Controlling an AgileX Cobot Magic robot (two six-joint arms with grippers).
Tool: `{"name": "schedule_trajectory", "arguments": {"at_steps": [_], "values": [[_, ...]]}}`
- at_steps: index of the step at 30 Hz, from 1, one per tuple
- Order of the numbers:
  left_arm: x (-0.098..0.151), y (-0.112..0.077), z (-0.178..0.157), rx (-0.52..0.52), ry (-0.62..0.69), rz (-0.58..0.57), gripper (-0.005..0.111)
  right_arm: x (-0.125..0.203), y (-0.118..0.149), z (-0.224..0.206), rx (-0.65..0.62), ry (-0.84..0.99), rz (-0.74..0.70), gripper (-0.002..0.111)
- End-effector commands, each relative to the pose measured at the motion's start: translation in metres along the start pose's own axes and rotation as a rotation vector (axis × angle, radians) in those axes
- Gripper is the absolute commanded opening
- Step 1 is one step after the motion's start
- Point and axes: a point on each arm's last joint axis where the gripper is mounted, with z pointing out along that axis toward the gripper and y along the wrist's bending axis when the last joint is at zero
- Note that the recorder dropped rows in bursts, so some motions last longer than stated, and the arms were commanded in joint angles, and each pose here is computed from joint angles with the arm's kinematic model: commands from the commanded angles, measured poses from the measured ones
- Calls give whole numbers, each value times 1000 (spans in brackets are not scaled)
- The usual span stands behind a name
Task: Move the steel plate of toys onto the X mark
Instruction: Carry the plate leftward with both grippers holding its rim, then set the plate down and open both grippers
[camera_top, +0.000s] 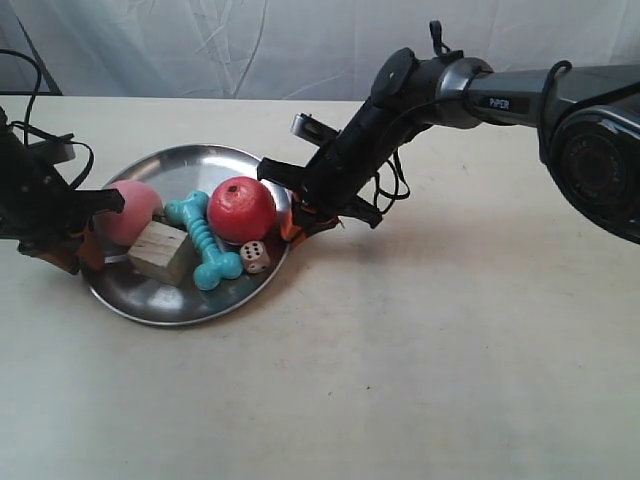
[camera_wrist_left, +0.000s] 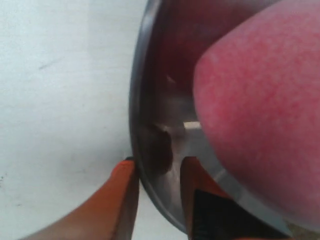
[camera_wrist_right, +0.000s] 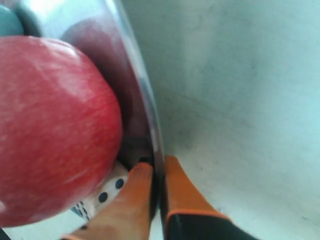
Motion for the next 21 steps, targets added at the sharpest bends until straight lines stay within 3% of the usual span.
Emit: {"name": "schedule_trajectory", "arguments": {"at_steps": [1, 4, 6, 12, 21], "values": [[-2, -6, -2, 16, -35, -11, 31, 0, 3, 1, 21, -11, -48, -1], [-2, -6, -2, 16, -35, -13, 31, -1, 3, 1, 21, -14, -48, -1], [-2, -6, -2, 16, -35, -13, 31, -1, 3, 1, 21, -14, -48, 5], [-2, -5, -2, 2, -33, 2, 31, -1, 2, 1, 22, -21, -37, 43], [2, -4, -2, -5, 5, 1, 31, -2, 0, -12, 36, -27, -38, 46]]}}
